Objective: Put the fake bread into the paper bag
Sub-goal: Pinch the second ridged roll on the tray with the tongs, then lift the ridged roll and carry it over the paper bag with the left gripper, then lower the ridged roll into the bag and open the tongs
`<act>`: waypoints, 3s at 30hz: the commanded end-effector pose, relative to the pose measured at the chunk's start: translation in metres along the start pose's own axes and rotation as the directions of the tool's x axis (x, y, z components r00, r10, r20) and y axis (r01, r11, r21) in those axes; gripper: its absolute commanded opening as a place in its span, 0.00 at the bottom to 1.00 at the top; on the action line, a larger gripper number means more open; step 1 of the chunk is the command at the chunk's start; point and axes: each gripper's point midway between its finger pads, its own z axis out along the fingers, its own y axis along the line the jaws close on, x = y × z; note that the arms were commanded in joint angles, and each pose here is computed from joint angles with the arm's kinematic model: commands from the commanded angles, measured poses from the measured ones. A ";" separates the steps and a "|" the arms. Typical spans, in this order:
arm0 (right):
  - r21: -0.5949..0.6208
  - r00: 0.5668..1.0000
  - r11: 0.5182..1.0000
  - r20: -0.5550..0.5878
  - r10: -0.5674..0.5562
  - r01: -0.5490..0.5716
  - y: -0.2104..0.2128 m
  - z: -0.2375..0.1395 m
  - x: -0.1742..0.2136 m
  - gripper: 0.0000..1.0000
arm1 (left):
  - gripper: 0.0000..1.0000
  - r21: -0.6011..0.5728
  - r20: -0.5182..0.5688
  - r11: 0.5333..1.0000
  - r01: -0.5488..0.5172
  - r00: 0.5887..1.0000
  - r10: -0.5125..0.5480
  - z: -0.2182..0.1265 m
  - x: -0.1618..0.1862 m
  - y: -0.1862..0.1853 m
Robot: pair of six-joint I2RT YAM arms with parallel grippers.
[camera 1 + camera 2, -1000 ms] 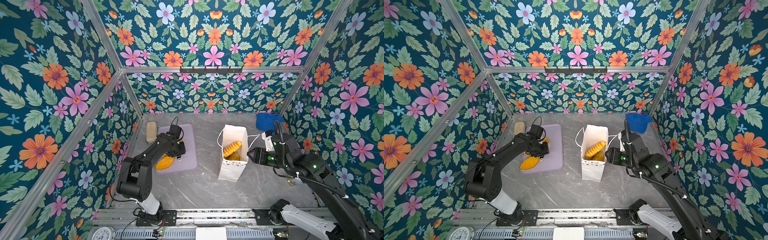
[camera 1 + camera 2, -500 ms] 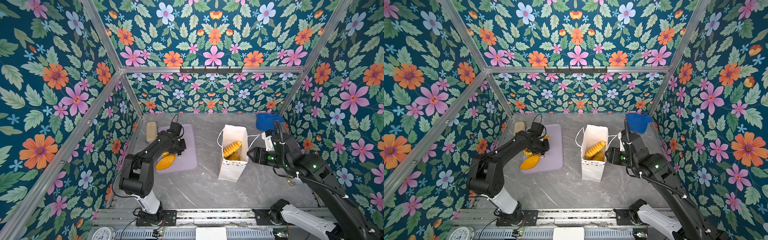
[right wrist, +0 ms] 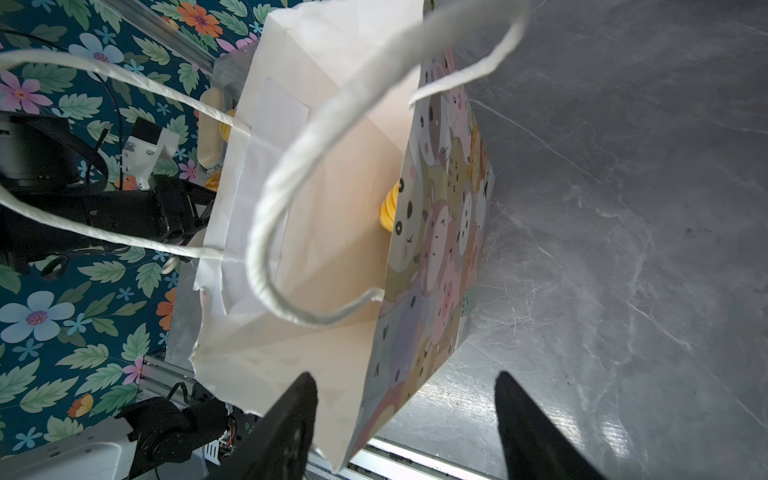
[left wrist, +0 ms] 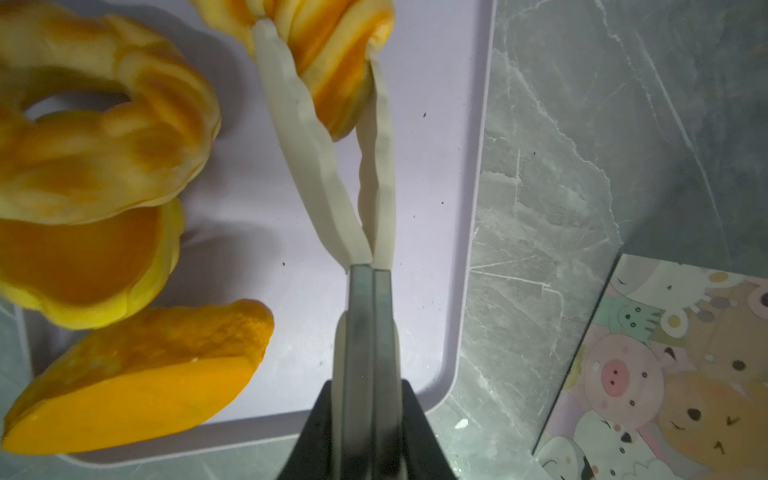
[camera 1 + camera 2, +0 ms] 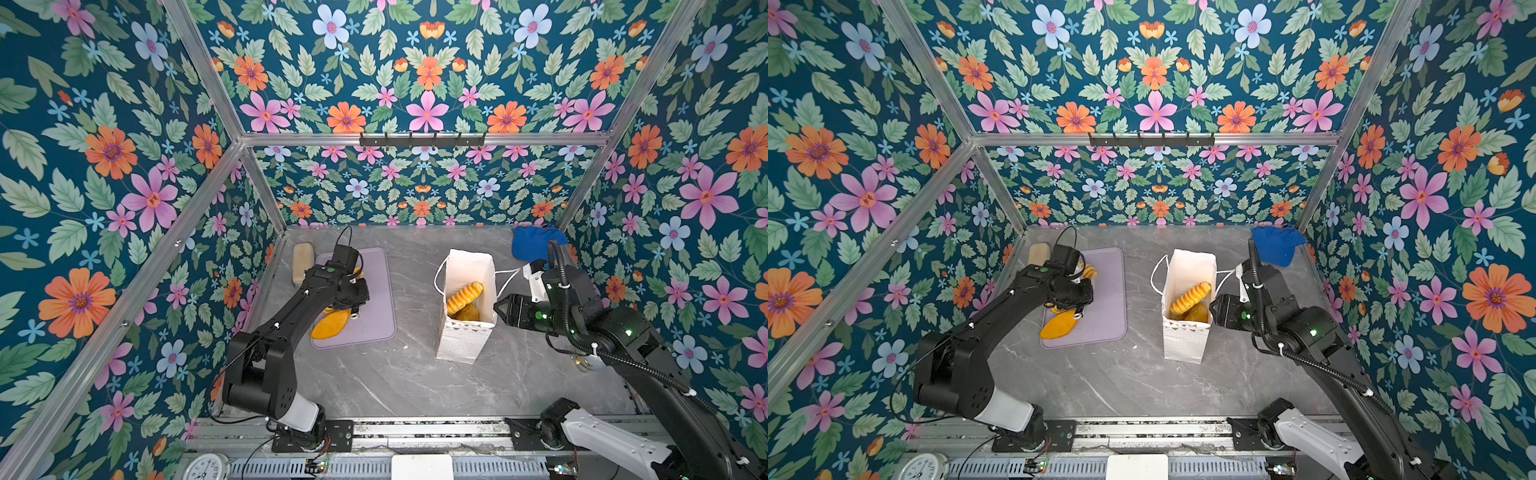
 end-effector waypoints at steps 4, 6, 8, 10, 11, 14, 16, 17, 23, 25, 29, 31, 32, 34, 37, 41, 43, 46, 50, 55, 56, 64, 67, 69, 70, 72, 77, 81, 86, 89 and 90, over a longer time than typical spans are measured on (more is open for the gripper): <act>-0.012 1.000 1.000 0.012 0.003 -0.003 0.004 0.001 -0.005 0.68 | 0.03 0.034 0.049 0.996 -0.087 0.995 0.085 -0.030 0.001 -0.014; -0.014 1.000 1.000 0.011 0.002 -0.002 0.005 0.001 -0.005 0.68 | 0.03 0.047 0.088 0.991 -0.123 0.989 0.118 -0.044 -0.004 -0.023; -0.015 1.000 1.000 0.010 0.003 -0.003 0.005 0.001 -0.006 0.68 | 0.03 0.045 0.129 0.987 -0.154 0.981 0.147 -0.057 -0.010 -0.028; -0.014 1.000 1.000 0.007 0.004 -0.004 0.005 0.001 -0.005 0.68 | 0.03 0.030 0.162 0.982 -0.185 0.971 0.178 -0.069 -0.016 -0.033; -0.015 1.000 1.000 0.008 0.004 -0.004 0.005 0.001 -0.005 0.68 | 0.03 0.020 0.178 0.979 -0.200 0.965 0.194 -0.075 -0.019 -0.035; -0.013 1.000 1.000 0.006 0.006 -0.006 0.005 0.001 -0.005 0.68 | 0.02 -0.003 0.228 0.966 -0.258 0.941 0.251 -0.091 -0.027 -0.047; -0.011 1.000 1.000 0.007 0.006 -0.006 0.004 0.001 -0.004 0.68 | 0.02 -0.022 0.256 0.951 -0.308 0.918 0.304 -0.101 -0.027 -0.059; -0.011 1.000 1.000 0.007 0.007 -0.007 0.004 0.000 -0.005 0.68 | 0.02 -0.035 0.267 0.943 -0.331 0.906 0.328 -0.104 -0.027 -0.065; -0.007 1.000 1.000 0.008 0.006 -0.006 0.003 -0.001 -0.004 0.68 | 0.01 -0.087 0.328 0.899 -0.429 0.840 0.432 -0.121 -0.017 -0.096; -0.008 1.000 1.000 0.007 0.005 -0.005 0.003 -0.001 -0.004 0.68 | 0.01 -0.097 0.353 0.894 -0.438 0.824 0.443 -0.130 -0.017 -0.099; -0.004 1.000 1.000 0.009 0.002 -0.002 0.003 -0.001 -0.004 0.68 | 0.00 -0.096 0.409 0.879 -0.467 0.786 0.463 -0.153 -0.016 -0.107; -0.002 1.000 1.000 0.010 0.000 0.000 0.003 -0.001 -0.005 0.68 | 0.00 -0.089 0.433 0.863 -0.498 0.760 0.484 -0.165 -0.013 -0.114; -0.002 1.000 1.000 0.010 0.000 0.000 0.003 -0.001 -0.005 0.68 | 0.00 -0.087 0.444 0.856 -0.510 0.749 0.491 -0.170 -0.011 -0.117; -0.002 1.000 1.000 0.009 0.000 0.000 0.003 -0.001 -0.005 0.68 | 0.00 -0.081 0.465 0.845 -0.529 0.730 0.502 -0.179 -0.009 -0.122; 0.015 1.000 1.000 0.013 -0.005 0.005 0.000 -0.003 -0.006 0.68 | 0.00 -0.065 0.493 0.827 -0.558 0.703 0.513 -0.193 -0.005 -0.129; 0.036 0.999 0.999 0.028 -0.019 0.018 -0.002 -0.009 -0.010 0.68 | 0.00 -0.066 0.481 0.804 -0.590 0.688 0.544 -0.202 0.005 -0.134; 0.044 0.999 0.999 0.032 -0.026 0.024 -0.002 -0.011 -0.012 0.70 | 0.00 -0.061 0.481 0.792 -0.607 0.678 0.556 -0.208 0.009 -0.140; 0.051 0.999 0.998 0.041 -0.033 0.031 -0.002 -0.014 -0.015 0.73 | 0.00 -0.049 0.495 0.772 -0.633 0.656 0.569 -0.219 0.014 -0.152; 0.052 0.998 0.998 0.048 -0.036 0.034 0.000 -0.015 -0.019 0.74 | 0.00 -0.041 0.508 0.741 -0.671 0.624 0.593 -0.230 0.023 -0.170; 0.050 0.998 0.998 0.052 -0.034 0.032 0.002 -0.011 -0.022 0.74 | 0.00 -0.021 0.529 0.689 -0.725 0.577 0.623 -0.247 0.037 -0.196; 0.051 0.998 0.998 0.049 -0.034 0.032 0.002 -0.010 -0.022 0.74 | 0.00 -0.013 0.537 0.681 -0.732 0.570 0.622 -0.251 0.040 -0.200; 0.050 0.998 0.998 0.050 -0.027 0.024 0.004 -0.007 -0.026 0.74 | 0.00 0.061 0.569 0.581 -0.811 0.507 0.648 -0.268 0.078 -0.244; 0.048 0.998 0.999 0.056 -0.024 0.021 0.005 -0.009 -0.027 0.74 | 0.00 0.085 0.558 0.553 -0.829 0.499 0.663 -0.261 0.094 -0.258; 0.045 0.998 0.999 0.060 -0.023 0.020 0.005 -0.011 -0.027 0.74 | 0.00 0.096 0.549 0.541 -0.836 0.498 0.671 -0.255 0.102 -0.262; 0.045 0.998 0.999 0.060 -0.023 0.020 0.005 -0.012 -0.026 0.74 | 0.00 0.097 0.542 0.540 -0.836 0.500 0.676 -0.251 0.104 -0.262; 0.050 0.998 0.999 0.056 -0.023 0.020 0.003 -0.012 -0.025 0.74 | 0.00 0.101 0.530 0.541 -0.835 0.505 0.681 -0.245 0.107 -0.261; 0.053 0.998 0.998 0.052 -0.018 0.015 0.000 -0.011 -0.020 0.73 | 0.00 0.112 0.474 0.544 -0.831 0.526 0.706 -0.224 0.118 -0.255; 0.035 0.999 0.999 0.043 -0.011 0.010 0.002 -0.006 -0.019 0.68 | 0.00 0.115 0.413 0.550 -0.827 0.543 0.731 -0.205 0.129 -0.245; 0.003 0.999 1.000 0.032 -0.002 0.002 0.009 0.002 -0.018 0.65 | 0.00 0.121 0.375 0.564 -0.817 0.563 0.736 -0.195 0.136 -0.233; 0.000 1.000 1.000 0.017 0.000 0.000 0.010 0.011 -0.018 0.63 | 0.00 0.115 0.349 0.570 -0.813 0.571 0.743 -0.187 0.140 -0.226; 0.001 1.000 1.000 0.011 0.000 0.000 0.010 0.014 -0.018 0.62 | 0.00 0.114 0.341 0.572 -0.812 0.573 0.745 -0.185 0.141 -0.224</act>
